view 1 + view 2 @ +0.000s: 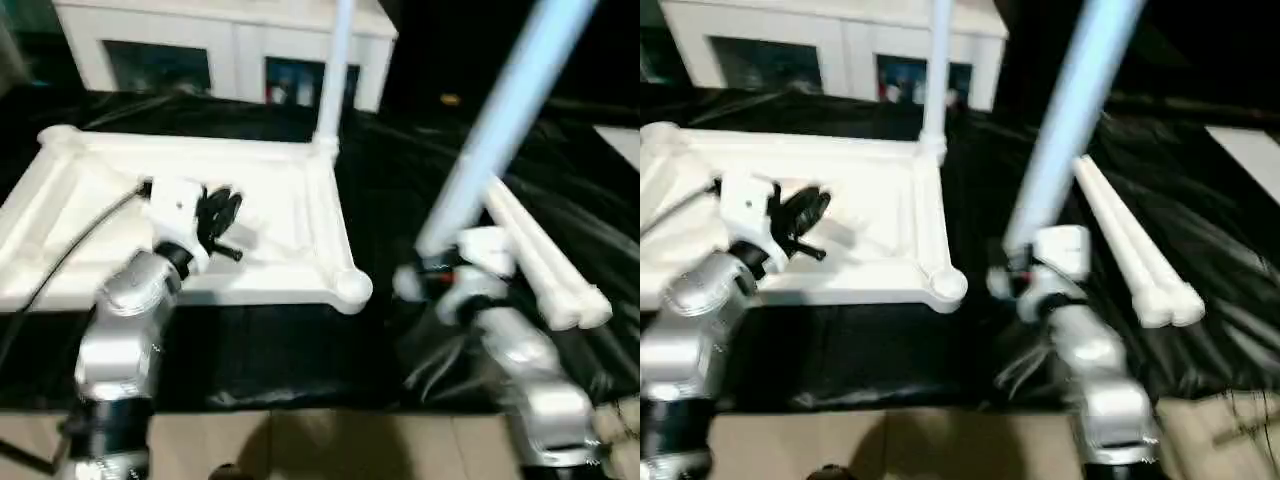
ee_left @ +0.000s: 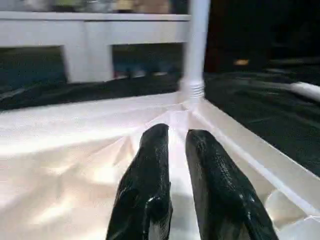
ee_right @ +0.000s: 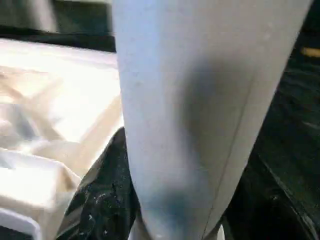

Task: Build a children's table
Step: Insert table leg to table base

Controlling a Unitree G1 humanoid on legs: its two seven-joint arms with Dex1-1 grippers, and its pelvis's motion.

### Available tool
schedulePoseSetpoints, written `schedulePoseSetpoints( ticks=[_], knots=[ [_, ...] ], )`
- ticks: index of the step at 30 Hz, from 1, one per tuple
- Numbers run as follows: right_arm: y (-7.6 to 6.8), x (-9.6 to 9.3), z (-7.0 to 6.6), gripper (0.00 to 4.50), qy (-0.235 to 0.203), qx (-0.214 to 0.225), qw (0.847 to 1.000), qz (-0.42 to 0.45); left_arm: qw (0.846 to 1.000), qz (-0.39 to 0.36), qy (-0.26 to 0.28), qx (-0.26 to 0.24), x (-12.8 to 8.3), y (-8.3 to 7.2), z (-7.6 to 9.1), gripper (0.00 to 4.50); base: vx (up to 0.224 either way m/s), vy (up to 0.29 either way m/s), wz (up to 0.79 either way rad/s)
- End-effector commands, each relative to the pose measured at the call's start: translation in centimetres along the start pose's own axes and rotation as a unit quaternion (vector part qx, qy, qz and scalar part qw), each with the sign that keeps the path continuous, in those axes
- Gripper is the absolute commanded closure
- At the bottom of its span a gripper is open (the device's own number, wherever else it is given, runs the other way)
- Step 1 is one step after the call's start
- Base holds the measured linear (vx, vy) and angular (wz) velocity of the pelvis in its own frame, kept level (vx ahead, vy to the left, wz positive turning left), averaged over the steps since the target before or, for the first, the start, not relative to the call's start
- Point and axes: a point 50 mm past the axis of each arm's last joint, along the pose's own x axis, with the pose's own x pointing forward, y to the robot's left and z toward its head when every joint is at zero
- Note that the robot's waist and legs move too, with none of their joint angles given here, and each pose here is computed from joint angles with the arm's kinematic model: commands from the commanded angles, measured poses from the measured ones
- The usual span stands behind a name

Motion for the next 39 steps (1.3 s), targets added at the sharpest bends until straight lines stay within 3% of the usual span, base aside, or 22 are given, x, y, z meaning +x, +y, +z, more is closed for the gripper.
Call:
schedulePoseSetpoints(
  ticks=[1, 5, 16, 32, 35, 39],
  knots=[
    [-0.1, 0.4, -0.2, 2.65, 0.002, 0.029, 1.0, -0.002, 1.0, 0.014, 0.008, -0.006, 0.5, -0.9, 0.2, 3.7, -0.019, -0.226, 0.59],
    [0.6, 0.5, -0.7, 2.65, 0.013, 0.017, 1.0, 0.022, 0.999, 0.021, 0.025, -0.012, 1.2, -0.9, -0.2, 3.7, -0.031, -0.159, 0.13],
    [0.2, -0.6, -1.4, 2.65, 0.012, 0.015, 1.0, 0.014, 0.999, 0.006, 0.034, 0.001, 1.3, -0.7, -0.3, 3.7, -0.013, -0.041, 0.06],
    [0.1, -0.2, -1.1, 2.65, 0.008, -0.01, 1.0, 0.02, 0.999, -0.001, 0.037, -0.001, 0.7, -1.1, -0.8, 3.7, 0.107, 0.019, -0.1],
    [-0.1, -0.2, -0.8, 2.65, 0.003, -0.007, 1.0, 0.021, 0.999, -0.029, 0.038, 0.0, 0.5, -1.3, -0.9, 3.7, -0.102, -0.003, 0.22],
    [-0.3, -0.6, -0.6, 2.65, 0.0, -0.012, 0.999, 0.037, 0.988, -0.151, 0.039, -0.009, -0.2, -2.3, -0.8, 3.34, -0.023, -0.058, -0.01]
  ],
)
